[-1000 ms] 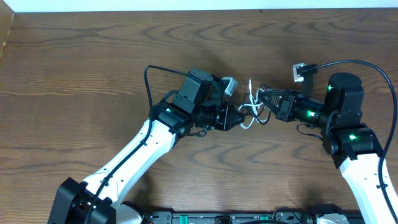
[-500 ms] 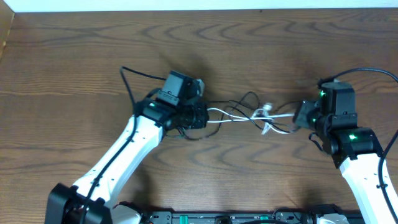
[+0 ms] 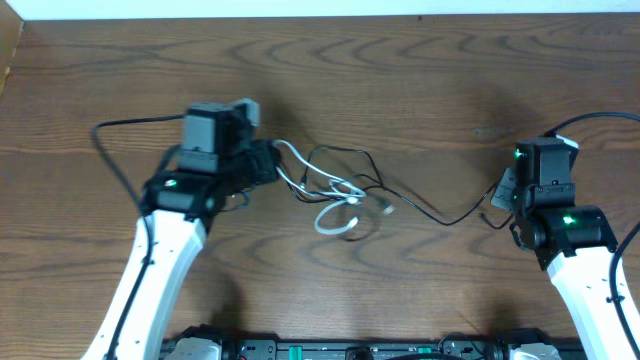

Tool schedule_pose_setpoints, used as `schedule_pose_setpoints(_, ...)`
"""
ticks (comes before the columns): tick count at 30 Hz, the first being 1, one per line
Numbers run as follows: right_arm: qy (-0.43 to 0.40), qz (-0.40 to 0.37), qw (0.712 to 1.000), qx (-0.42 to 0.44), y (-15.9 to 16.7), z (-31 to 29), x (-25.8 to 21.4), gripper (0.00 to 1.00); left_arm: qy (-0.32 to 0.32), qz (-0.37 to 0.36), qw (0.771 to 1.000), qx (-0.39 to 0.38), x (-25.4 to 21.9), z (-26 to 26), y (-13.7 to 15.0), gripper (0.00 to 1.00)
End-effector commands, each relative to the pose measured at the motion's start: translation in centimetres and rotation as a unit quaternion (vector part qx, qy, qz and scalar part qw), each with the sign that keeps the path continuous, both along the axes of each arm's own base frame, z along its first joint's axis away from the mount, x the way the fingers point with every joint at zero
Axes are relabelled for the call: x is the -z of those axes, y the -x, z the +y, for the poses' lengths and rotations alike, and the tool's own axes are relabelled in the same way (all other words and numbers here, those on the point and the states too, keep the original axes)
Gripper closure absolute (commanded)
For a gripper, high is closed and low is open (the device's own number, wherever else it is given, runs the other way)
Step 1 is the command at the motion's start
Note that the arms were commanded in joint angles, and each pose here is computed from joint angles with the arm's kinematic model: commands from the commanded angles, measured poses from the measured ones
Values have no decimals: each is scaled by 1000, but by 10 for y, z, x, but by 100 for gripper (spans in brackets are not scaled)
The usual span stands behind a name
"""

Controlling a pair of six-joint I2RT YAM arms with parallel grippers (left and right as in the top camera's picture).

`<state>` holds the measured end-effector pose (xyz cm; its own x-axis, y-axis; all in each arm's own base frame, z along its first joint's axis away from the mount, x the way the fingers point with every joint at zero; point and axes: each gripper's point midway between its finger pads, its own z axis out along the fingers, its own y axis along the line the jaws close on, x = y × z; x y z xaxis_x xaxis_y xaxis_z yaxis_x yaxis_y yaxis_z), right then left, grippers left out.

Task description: Untangle cables

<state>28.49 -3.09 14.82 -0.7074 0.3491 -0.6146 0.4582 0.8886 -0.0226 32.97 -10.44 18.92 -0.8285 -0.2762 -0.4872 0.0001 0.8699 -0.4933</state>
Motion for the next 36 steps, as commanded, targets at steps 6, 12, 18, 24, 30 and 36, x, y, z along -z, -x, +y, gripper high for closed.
schedule_pose_setpoints(6,48,-16,993,107,13,-37,-12,99,32,-58,995,-77,-41,46,-6,92)
schedule_pose_setpoints(12,3,-54,990,132,0,-41,-16,89,113,-48,992,9,-52,8,7,93)
schedule_pose_setpoints(18,-151,-118,968,-164,-50,60,-40,67,182,-53,974,129,-67,-47,21,93)
schedule_pose_setpoints(24,-285,-130,881,-354,-39,147,-60,46,226,-130,927,270,-105,-111,38,92)
schedule_pose_setpoints(30,-310,-88,829,-458,-17,192,-46,34,250,-215,870,366,-145,-153,63,92)
schedule_pose_setpoints(36,-296,-76,791,-530,-1,223,-40,20,258,-228,853,392,-152,-168,76,92)
